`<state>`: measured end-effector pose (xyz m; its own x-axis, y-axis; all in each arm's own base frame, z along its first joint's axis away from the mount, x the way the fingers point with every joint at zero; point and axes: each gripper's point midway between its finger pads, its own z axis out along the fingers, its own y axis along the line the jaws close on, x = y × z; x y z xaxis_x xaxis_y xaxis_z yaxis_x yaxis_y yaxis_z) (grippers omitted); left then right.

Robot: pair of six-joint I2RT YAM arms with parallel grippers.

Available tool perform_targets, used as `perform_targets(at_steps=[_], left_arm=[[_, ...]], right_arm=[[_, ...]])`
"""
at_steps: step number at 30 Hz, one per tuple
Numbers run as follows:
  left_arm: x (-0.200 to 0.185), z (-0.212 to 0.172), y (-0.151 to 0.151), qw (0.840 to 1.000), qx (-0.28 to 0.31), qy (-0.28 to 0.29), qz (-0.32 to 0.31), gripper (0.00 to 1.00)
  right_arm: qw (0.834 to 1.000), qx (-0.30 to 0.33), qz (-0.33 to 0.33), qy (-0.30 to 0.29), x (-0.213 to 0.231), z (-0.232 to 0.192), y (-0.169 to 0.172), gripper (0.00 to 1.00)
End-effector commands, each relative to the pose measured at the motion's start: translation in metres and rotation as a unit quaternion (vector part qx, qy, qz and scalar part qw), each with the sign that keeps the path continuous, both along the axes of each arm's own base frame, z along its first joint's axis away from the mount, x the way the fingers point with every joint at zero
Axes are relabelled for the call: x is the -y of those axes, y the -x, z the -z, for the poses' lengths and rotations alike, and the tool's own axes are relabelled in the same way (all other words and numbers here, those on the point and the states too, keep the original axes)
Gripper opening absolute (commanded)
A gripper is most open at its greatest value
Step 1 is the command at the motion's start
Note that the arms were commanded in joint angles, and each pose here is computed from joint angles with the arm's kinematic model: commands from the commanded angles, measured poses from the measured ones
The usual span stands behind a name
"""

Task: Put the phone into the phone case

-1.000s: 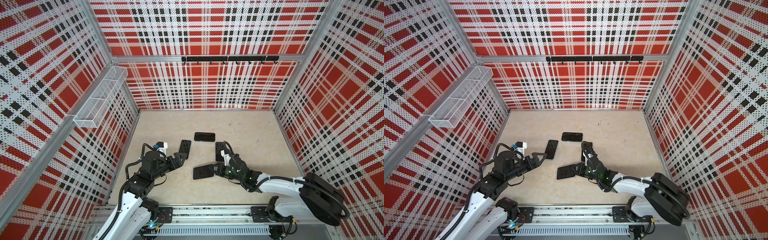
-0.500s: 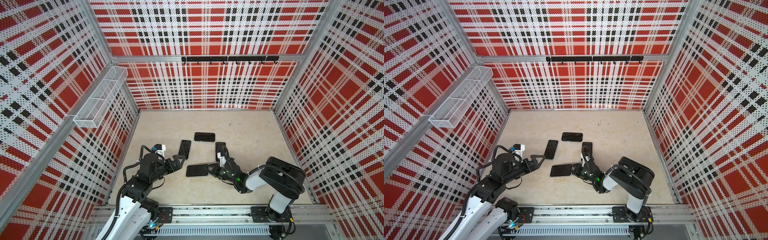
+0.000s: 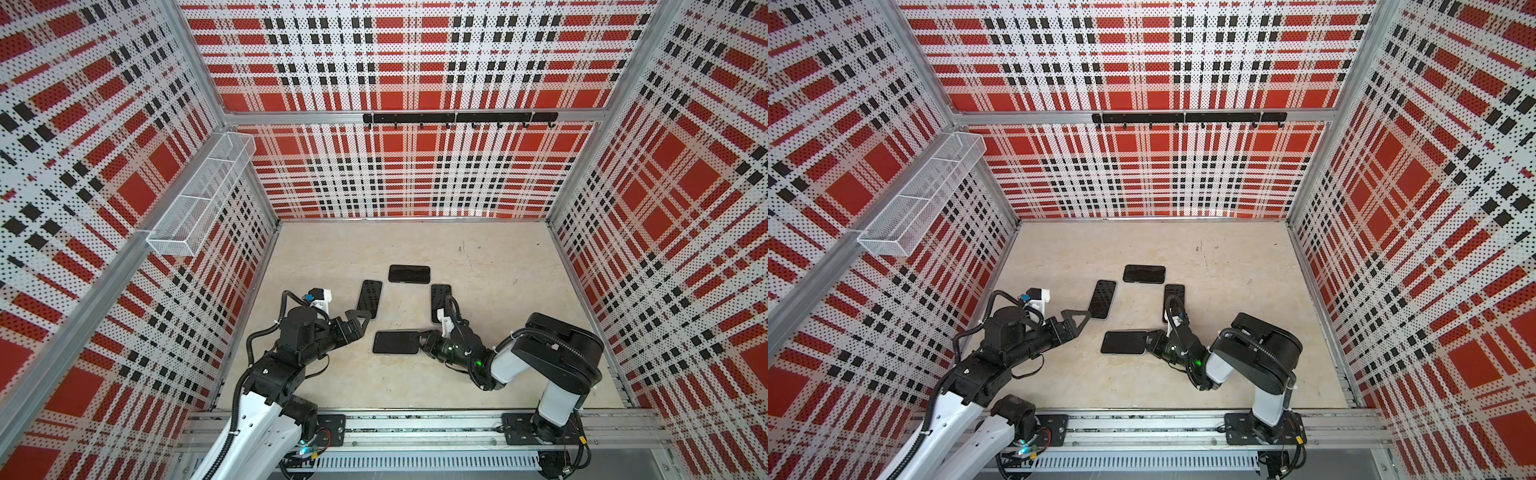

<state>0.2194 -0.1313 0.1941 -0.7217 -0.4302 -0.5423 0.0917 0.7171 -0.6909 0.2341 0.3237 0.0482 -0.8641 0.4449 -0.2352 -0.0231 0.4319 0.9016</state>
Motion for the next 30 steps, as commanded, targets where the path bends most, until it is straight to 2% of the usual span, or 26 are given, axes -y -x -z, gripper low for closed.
perform_targets(at_steps=[1, 4, 10, 18, 21, 23, 25, 30], left_arm=[[-0.002, -0.011, -0.001, 1.000, 0.015, -0.003, -0.002, 1.00], [-0.003, -0.010, -0.001, 1.000, 0.014, -0.004, -0.003, 1.00], [-0.003, -0.012, -0.001, 1.000, 0.016, -0.004, -0.004, 1.00], [-0.008, -0.016, -0.001, 1.000, 0.022, -0.019, -0.012, 1.00], [-0.021, -0.024, -0.002, 0.998, 0.034, -0.047, -0.036, 1.00], [-0.033, -0.031, -0.005, 0.995, 0.047, -0.067, -0.064, 0.99], [-0.049, -0.037, -0.010, 0.989, 0.060, -0.091, -0.103, 1.00], [-0.094, -0.050, -0.026, 0.956, 0.099, -0.185, -0.203, 1.00]], right_arm=[[0.999, 0.004, 0.018, 0.046, 0.015, 0.012, -0.003, 0.17], [0.998, 0.004, 0.015, 0.062, 0.018, 0.014, -0.004, 0.18], [0.996, 0.007, 0.008, 0.091, 0.021, 0.012, -0.005, 0.43], [0.990, 0.026, 0.004, 0.139, 0.028, -0.006, -0.008, 0.55], [0.982, 0.048, 0.012, 0.184, 0.041, -0.027, -0.011, 0.60], [0.970, 0.081, 0.022, 0.228, 0.053, -0.057, -0.018, 0.63], [0.952, 0.119, 0.035, 0.281, 0.071, -0.090, -0.023, 0.65], [0.880, 0.211, 0.116, 0.409, 0.149, -0.175, -0.039, 0.70]])
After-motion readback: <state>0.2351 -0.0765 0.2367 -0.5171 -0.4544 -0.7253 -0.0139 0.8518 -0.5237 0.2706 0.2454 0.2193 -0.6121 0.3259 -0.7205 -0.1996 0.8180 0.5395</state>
